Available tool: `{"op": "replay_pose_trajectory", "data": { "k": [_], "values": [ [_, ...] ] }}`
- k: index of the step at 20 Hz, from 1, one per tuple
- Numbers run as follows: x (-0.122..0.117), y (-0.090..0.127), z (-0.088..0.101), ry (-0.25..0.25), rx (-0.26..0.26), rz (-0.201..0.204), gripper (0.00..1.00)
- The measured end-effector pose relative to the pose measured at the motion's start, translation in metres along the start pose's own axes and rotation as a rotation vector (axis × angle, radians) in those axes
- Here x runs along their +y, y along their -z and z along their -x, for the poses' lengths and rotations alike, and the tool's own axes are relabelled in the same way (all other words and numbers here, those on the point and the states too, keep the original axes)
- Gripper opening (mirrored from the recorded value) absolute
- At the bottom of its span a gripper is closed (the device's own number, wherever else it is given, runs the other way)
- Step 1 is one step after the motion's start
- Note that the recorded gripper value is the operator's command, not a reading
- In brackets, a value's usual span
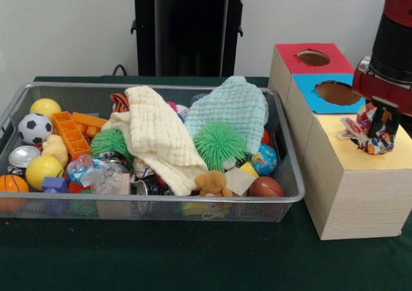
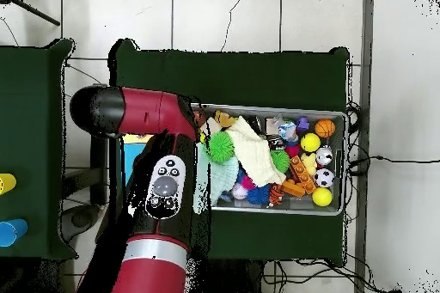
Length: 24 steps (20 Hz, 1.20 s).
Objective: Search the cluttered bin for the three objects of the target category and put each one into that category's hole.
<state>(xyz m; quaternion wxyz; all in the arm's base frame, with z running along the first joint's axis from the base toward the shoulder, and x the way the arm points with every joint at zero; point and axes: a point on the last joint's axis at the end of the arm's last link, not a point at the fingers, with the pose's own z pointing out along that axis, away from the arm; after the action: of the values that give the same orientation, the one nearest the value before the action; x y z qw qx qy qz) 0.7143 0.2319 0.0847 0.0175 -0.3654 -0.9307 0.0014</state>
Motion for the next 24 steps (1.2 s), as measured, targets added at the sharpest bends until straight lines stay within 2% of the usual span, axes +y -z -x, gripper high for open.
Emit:
{"op": "replay_pose_trajectory", "data": {
  "k": [1,13,17,23,24],
  "values": [
    [-0.001,0.0,0.0,-0.01,0.007,0.002,1.0],
    [-0.005,0.001,-0.002,-0.026,0.005,-0.007,1.0],
    [-0.004,0.009,-0.001,-0.033,0.004,0.002,1.0],
    [0.0,0.042,0.002,-0.058,0.03,0.033,1.0],
    [0.0,0.057,0.005,-0.065,0.043,0.038,1.0]
  ]
}}
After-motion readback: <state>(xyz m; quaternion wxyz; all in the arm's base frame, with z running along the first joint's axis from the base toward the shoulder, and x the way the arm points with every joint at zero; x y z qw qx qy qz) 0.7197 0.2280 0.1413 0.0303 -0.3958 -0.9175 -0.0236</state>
